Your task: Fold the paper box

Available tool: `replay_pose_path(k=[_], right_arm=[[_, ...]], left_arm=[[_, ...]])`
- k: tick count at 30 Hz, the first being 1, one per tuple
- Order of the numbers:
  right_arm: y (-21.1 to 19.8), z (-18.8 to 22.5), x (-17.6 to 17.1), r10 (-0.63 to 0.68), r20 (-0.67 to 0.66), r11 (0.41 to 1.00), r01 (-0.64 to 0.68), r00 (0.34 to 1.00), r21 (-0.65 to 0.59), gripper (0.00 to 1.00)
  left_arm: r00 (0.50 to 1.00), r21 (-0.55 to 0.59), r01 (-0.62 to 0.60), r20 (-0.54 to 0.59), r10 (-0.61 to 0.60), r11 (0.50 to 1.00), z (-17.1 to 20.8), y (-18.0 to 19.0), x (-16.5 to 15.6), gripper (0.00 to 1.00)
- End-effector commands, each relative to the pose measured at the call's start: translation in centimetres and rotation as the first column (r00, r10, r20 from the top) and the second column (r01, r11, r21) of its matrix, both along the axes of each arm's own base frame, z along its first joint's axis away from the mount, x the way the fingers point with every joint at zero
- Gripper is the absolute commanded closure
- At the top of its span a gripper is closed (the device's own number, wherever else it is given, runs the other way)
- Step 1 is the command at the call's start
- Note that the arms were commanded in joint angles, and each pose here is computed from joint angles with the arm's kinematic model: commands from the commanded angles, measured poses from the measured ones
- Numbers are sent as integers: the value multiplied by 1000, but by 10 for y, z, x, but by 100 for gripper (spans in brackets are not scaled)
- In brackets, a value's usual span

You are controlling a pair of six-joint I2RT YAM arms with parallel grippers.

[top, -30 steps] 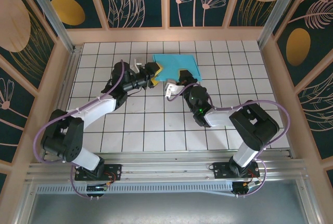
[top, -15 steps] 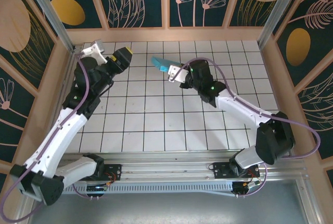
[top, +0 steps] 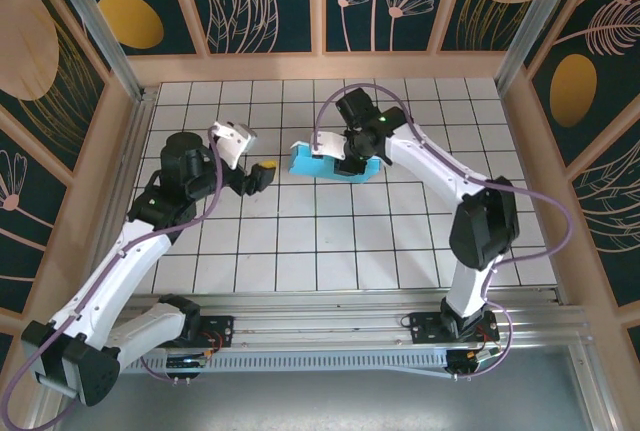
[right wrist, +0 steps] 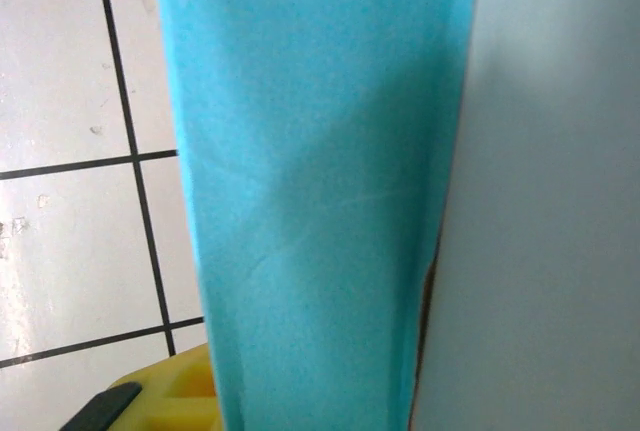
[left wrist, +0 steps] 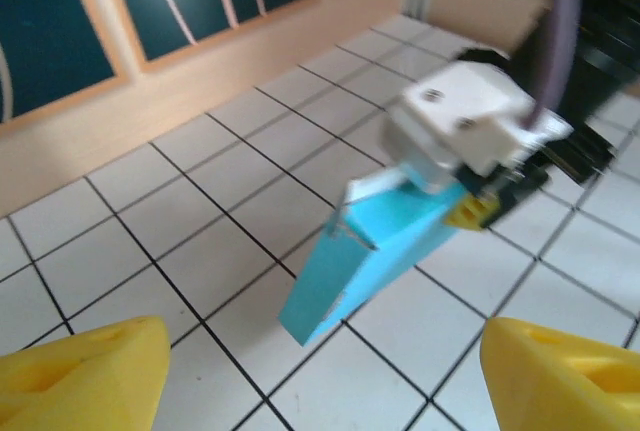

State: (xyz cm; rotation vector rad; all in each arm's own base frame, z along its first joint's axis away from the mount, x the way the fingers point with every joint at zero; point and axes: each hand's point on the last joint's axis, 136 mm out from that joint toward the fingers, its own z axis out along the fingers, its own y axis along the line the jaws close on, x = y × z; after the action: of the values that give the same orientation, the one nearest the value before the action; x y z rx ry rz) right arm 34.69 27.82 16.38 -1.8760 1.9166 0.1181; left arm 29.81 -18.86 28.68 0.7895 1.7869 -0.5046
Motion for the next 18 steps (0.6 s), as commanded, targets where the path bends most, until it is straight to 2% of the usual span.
replay_pose_path(k=[1, 6, 11, 18], right_arm=[[2, -15, -18, 31, -121, 997, -39, 992, -64, 75], [6, -38, -15, 27, -169, 991, -48, 985, -126, 74], [17, -50, -10, 44, -163, 988, -68, 986, -142, 73], [21, -44, 0, 70, -97, 986, -84, 993, -142, 57]], left_arm=[[984, 129, 160, 60, -169, 979, -18, -7, -22, 18], [986, 182, 142, 61, -155, 973, -34, 0, -24, 16], [989, 203, 121, 60, -136, 972, -44, 5, -24, 13], [989, 192, 107, 80, -124, 975, -42, 5, -23, 13]])
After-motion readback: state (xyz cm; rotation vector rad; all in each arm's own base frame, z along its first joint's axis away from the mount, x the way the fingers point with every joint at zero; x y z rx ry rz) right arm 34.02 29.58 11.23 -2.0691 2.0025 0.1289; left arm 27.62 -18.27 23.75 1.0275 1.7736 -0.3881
